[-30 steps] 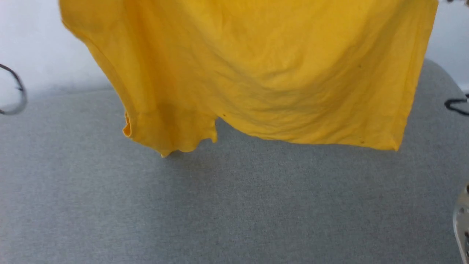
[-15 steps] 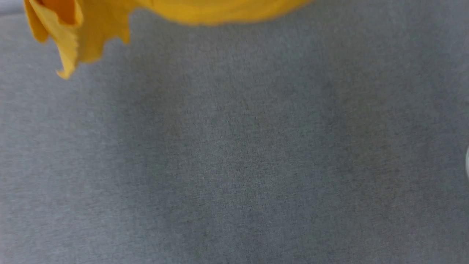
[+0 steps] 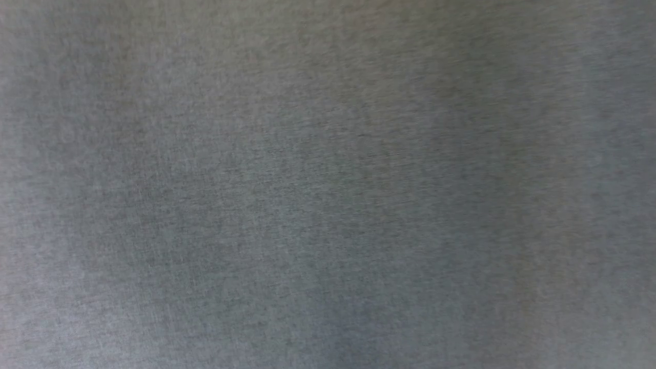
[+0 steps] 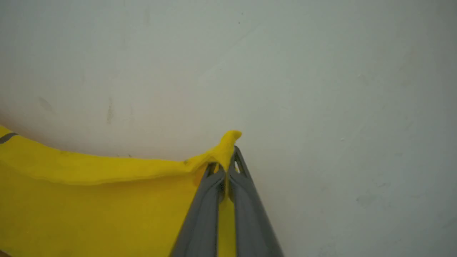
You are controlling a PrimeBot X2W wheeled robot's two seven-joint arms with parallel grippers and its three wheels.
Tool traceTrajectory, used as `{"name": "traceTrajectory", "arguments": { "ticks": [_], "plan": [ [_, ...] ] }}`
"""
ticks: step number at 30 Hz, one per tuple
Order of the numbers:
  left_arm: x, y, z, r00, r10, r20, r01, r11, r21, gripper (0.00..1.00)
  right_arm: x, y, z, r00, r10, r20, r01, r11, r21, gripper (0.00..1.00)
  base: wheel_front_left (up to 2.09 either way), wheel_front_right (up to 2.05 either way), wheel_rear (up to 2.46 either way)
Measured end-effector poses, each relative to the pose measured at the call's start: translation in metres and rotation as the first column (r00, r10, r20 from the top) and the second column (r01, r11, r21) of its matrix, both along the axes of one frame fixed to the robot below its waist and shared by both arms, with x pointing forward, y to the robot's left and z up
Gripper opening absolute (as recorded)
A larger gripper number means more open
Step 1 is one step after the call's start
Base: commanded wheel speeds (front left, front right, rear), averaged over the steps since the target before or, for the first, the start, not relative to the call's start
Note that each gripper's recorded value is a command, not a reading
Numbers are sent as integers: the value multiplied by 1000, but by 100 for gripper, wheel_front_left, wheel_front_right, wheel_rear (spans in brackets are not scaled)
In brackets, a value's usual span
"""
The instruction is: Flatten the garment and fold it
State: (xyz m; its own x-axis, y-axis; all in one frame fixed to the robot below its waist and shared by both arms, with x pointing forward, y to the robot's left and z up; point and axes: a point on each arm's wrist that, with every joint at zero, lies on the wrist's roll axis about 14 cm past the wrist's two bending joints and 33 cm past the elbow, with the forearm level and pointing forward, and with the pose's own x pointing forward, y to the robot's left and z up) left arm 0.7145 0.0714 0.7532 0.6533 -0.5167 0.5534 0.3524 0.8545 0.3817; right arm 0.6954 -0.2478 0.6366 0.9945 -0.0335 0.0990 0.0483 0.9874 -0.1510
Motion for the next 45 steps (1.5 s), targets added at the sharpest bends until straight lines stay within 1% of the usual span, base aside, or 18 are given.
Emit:
{"name": "traceTrajectory", "arguments": {
  "ticks": [2,5,8,10,13,16,18,22,25,27,30,32,34,35,38,40,42,45],
  "plan": [
    [6,1,-33,999,-24,-47,24,1000,8,0,5,3,-27,999,13,-43,-13,1000,-6,0,0,0,0],
    [1,3,-69,991,-78,-105,79,997,3,0,7,14,-61,994,56,-94,-56,998,1,0,0,0,0],
    [-11,11,-95,981,-119,-156,118,993,-16,0,2,25,-81,988,107,-114,-105,994,25,0,0,0,0],
    [-24,15,-109,971,-143,-193,142,990,-23,0,-8,26,-89,984,130,-125,-125,991,41,0,0,0,0],
    [-52,15,-124,950,-191,-248,187,982,-41,0,-32,20,-95,979,145,-147,-137,989,63,0,0,0,0],
    [-83,18,-135,930,-211,-301,204,977,-57,0,-64,14,-102,972,151,-178,-137,987,88,0,0,0,0],
    [-105,21,-139,920,-215,-328,207,977,-60,0,-86,10,-106,969,149,-196,-127,985,120,0,0,0,0],
    [-152,21,-143,894,-232,-385,210,973,-99,0,-131,2,-107,968,128,-214,-93,982,167,0,0,0,0],
    [-188,20,-156,859,-233,-457,202,973,-115,0,-163,-1,-110,965,114,-235,-68,979,195,0,0,0,0],
    [-212,20,-172,825,-222,-519,191,975,-114,0,-184,-3,-116,961,102,-257,-44,975,219,0,0,0,0],
    [-246,21,-203,755,-192,-627,155,981,-115,0,-213,-5,-129,950,82,-300,1,964,268,0,0,0,0],
    [-266,23,-224,694,-172,-700,121,985,-122,0,-231,-6,-141,936,76,-343,24,960,278,0,0,0,0],
    [-287,27,-246,636,-136,-760,96,991,-97,0,-250,-6,-153,918,72,-391,42,961,274,0,0,0,0],
    [-297,30,-258,597,-118,-793,81,993,-86,0,-260,-5,-161,903,74,-422,51,959,277,0,0,0,0],
    [-333,30,-291,447,-111,-887,57,994,-96,0,-290,-3,-186,854,81,-513,82,954,287,0,0,0,0],
    [-353,30,-306,362,-113,-925,32,994,-109,0,-310,-4,-200,822,82,-564,100,954,284,0,0,0,0],
    [-373,33,-320,285,-90,-954,27,996,-86,0,-329,-3,-212,788,88,-609,109,954,278,0,0,0,0],
    [-399,35,-336,179,-79,-981,-1,997,-81,0,-356,-5,-227,744,90,-662,131,952,278,0,0,0,0]
  ]
}}
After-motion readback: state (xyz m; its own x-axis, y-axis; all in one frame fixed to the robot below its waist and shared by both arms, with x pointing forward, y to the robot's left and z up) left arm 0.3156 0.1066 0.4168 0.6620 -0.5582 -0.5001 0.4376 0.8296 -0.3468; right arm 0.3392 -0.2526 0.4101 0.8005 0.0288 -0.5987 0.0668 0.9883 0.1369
